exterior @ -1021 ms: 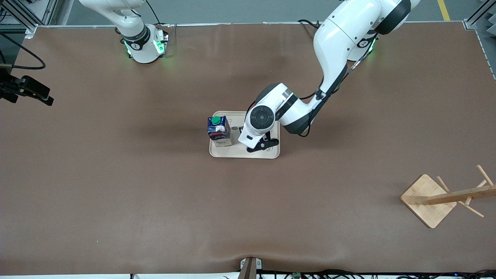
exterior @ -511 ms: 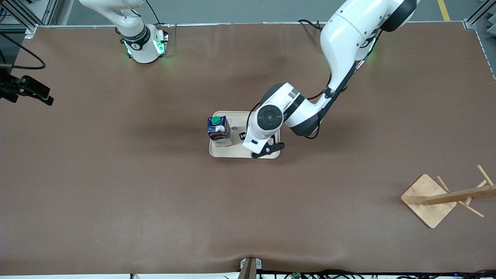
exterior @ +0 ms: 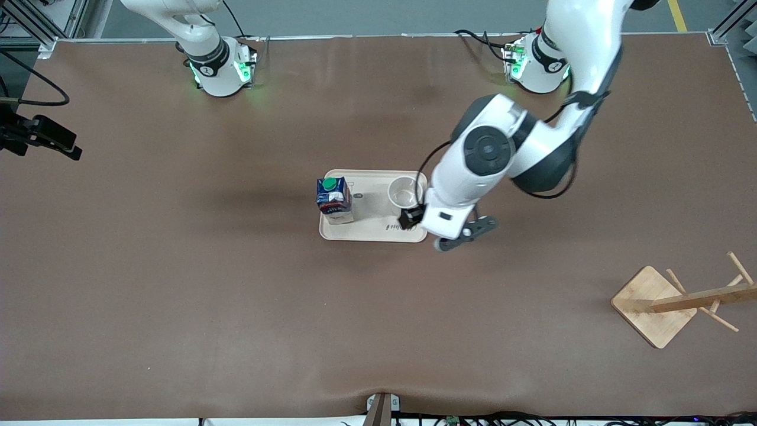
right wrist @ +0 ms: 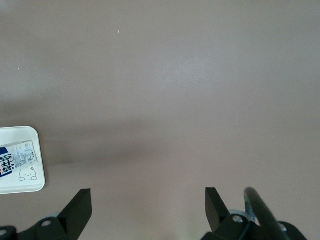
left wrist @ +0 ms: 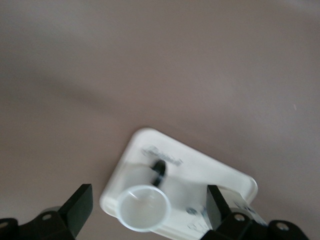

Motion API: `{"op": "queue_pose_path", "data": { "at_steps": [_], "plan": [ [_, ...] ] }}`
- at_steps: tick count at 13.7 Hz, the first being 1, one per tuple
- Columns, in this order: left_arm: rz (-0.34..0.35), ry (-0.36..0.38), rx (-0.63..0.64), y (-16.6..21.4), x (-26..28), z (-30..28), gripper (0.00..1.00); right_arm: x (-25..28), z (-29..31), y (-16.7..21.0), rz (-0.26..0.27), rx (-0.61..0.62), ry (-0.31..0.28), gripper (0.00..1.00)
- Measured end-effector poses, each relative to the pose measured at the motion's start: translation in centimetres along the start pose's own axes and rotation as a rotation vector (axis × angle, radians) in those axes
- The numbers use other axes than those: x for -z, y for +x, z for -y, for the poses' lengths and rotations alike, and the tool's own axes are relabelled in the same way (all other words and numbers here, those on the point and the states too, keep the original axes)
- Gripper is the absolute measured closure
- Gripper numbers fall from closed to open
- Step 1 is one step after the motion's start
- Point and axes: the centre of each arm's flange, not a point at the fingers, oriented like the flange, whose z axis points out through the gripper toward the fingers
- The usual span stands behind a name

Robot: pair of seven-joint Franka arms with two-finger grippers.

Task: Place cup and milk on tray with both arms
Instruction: 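Open the left gripper and withdraw it from the mug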

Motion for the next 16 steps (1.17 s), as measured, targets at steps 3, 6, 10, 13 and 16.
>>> {"op": "queue_pose_path", "data": {
  "at_steps": [3,6,10,13,16],
  "plan": [
    [-0.112,0.067,0.035,3.4,4.7,4.1,0.0,0.0,0.0,0.0,0.0,0.0,0.0,0.0],
    [-0.161,0.087,0.053,6.6,9.0,8.5,0.0,0.0,-0.1,0.0,0.0,-0.001,0.0,0.0],
    [-0.186,0.116,-0.039,10.5,15.1,15.8,0.0,0.0,-0.1,0.0,0.001,-0.002,0.0,0.0],
    [-0.185,0.145,-0.1,11.1,17.9,19.3,0.0,-0.1,-0.2,0.0,0.002,-0.003,0.0,0.0],
    [-0.168,0.176,-0.15,10.1,19.7,20.6,0.0,-0.1,-0.2,0.0,0.002,-0.004,0.0,0.0]
  ]
}}
